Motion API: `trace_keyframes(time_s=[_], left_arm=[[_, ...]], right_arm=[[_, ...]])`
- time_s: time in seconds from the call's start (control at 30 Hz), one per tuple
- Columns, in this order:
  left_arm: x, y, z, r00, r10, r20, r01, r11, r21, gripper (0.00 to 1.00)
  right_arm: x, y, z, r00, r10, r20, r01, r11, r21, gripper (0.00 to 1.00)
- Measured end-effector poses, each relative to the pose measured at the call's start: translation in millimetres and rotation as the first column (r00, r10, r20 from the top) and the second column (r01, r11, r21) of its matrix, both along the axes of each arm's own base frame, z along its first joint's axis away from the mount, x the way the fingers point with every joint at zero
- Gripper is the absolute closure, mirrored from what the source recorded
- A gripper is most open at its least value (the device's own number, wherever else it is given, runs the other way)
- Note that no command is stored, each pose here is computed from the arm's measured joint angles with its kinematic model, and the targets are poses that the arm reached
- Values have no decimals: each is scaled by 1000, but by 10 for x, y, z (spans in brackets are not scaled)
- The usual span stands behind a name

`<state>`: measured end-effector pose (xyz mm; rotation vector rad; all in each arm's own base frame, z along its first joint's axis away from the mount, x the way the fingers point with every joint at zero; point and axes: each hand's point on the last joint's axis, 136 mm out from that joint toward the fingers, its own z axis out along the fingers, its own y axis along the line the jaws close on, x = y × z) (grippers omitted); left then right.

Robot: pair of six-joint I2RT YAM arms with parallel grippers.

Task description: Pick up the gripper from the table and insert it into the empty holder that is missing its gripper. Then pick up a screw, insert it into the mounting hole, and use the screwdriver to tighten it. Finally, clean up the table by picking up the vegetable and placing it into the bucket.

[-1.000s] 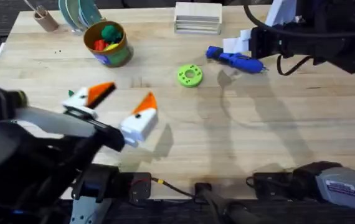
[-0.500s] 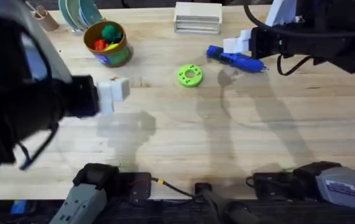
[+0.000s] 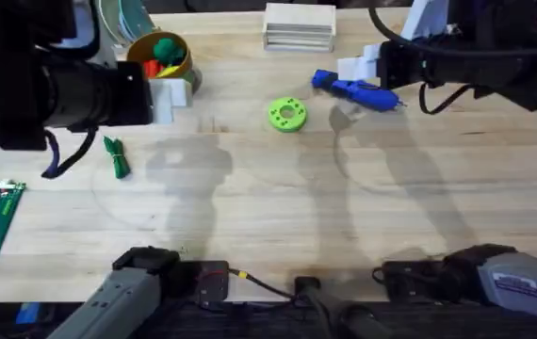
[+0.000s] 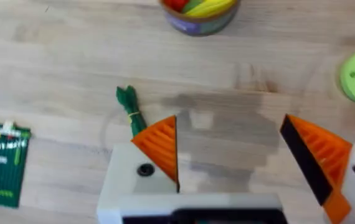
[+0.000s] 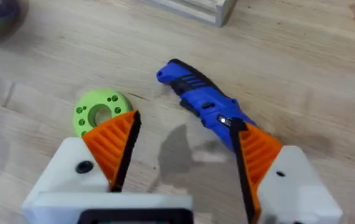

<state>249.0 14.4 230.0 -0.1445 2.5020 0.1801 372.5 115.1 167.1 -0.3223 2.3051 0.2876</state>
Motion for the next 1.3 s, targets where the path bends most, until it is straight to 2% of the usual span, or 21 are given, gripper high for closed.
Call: trace_keyframes(time_s=[0.03, 0.07, 0.17, 0.3, 0.37, 0.53, 0.7, 0.8, 0.97, 1.1, 1.2, 1.3], left_arm=[[3, 56, -13, 999, 38, -3, -38, 999, -8, 11], [-6, 318, -58, 981, 194, -13, -194, 980, -40, 11], [-27, 597, -136, 943, 331, -39, -333, 940, -68, 10], [-38, 922, -343, 878, 464, -118, -476, 873, -106, 10], [-46, 1042, -485, 846, 505, -174, -527, 842, -118, 9], [-60, 1244, -811, 779, 554, -293, -606, 785, -127, 7], [62, 1445, -1069, 745, 580, -330, -643, 755, -125, 8], [170, 1521, -1218, 749, 570, -339, -635, 762, -122, 8], [296, 1532, -1460, 789, 483, -380, -561, 819, -122, 8], [378, 1467, -1648, 832, 365, -418, -460, 875, -152, 8], [407, 1376, -1774, 851, 276, -447, -394, 898, -197, 8], [370, 1316, -1868, 849, 215, -482, -353, 911, -215, 8]], right_arm=[[0, 0, 0, 1000, 0, 0, 0, 1000, 0, 93], [0, 0, 0, 1000, 0, 0, 0, 1000, 0, 93], [0, 0, 0, 1000, 0, 0, 0, 1000, 0, 93], [0, 0, 0, 1000, 0, 0, 0, 1000, 0, 93], [-3, -1, -4, 1000, 0, -2, 0, 1000, 0, 93], [-96, -24, -100, 998, -1, -57, 0, 1000, -14, 93], [-211, -52, -207, 993, -2, -119, -1, 1000, -29, 91], [-258, -63, -247, 990, -3, -144, -2, 999, -35, 90], [-325, -80, -298, 984, -4, -178, -3, 999, -43, 87], [-353, -87, -320, 981, -5, -193, -4, 999, -47, 86], [-357, -88, -323, 980, -13, -197, 5, 999, -41, 86], [-366, -90, -329, 978, -26, -207, 20, 999, -32, 86]])
